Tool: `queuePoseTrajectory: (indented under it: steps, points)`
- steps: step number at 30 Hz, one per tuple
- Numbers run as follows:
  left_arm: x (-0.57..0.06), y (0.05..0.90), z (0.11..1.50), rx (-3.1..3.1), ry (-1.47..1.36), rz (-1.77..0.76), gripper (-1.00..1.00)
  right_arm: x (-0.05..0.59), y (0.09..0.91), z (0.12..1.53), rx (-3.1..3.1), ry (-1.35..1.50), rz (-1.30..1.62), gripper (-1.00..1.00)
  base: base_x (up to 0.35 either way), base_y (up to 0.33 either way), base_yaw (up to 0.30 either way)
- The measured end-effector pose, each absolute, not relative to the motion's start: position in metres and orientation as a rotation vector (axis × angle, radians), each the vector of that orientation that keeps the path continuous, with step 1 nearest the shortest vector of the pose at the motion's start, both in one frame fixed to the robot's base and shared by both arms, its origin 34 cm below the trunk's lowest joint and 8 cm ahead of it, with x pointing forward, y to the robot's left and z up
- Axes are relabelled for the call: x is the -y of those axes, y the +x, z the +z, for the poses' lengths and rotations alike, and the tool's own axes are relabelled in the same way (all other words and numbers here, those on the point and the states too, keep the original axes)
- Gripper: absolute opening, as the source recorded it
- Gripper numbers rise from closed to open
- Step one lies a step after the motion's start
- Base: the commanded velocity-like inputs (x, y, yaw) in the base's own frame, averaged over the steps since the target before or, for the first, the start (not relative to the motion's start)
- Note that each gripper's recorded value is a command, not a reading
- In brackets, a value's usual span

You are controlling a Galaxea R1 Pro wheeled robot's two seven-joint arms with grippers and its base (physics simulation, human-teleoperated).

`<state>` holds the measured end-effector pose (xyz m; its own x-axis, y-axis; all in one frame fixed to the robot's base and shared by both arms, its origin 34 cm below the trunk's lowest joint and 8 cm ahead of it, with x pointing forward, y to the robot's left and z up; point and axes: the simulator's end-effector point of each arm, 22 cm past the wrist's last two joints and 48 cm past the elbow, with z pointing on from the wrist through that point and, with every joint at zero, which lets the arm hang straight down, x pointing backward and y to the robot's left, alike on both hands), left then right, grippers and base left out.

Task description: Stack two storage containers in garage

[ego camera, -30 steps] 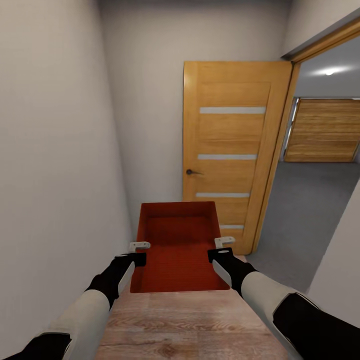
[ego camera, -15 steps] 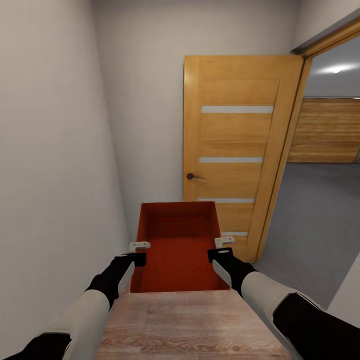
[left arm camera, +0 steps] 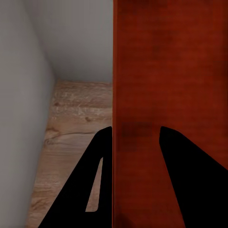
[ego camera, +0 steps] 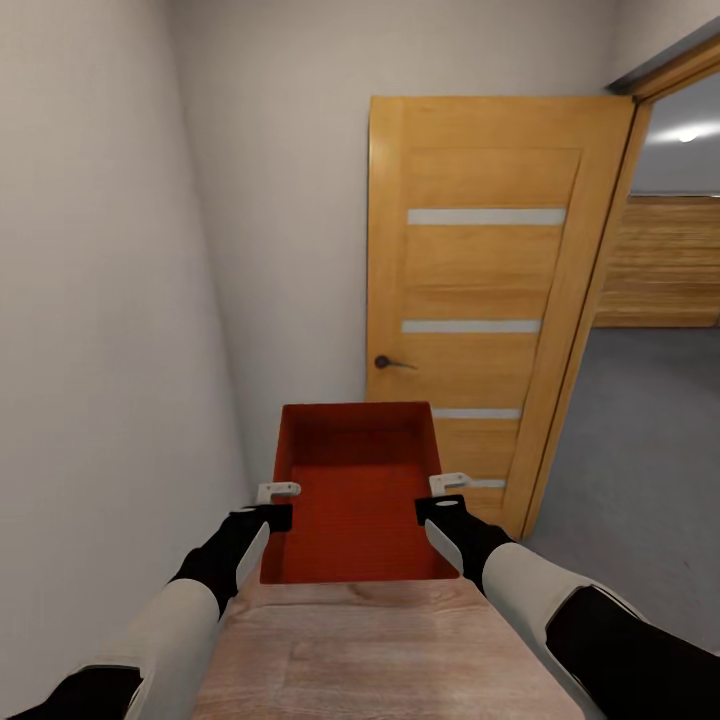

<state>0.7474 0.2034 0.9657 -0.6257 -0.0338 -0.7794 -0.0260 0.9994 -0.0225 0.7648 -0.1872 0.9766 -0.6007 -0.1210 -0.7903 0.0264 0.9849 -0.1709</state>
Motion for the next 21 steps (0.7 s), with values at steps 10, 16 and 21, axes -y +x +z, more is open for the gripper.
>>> queuePoseTrajectory:
  steps: [10, 16, 21]
  points:
    - [-0.2035, 0.7487, 0.9669, -2.244, -0.038, -0.009, -1.0, 0.1871, 0.7657, 0.9766, -2.203, -0.063, -0.202, -1.0, 0.192, 0.0, 0.0]
    - [-0.2036, 0.7487, 0.967, -2.243, -0.038, -0.008, -1.0, 0.1871, 0.7657, 0.9767, -2.203, -0.062, -0.202, -1.0, 0.008, 0.0, 0.0]
    - [-0.2036, 0.7487, 0.9671, -2.243, -0.037, -0.008, -1.0, 0.1871, 0.7657, 0.9766, -2.203, -0.062, -0.202, -1.0, 0.0, 0.0, 0.0]
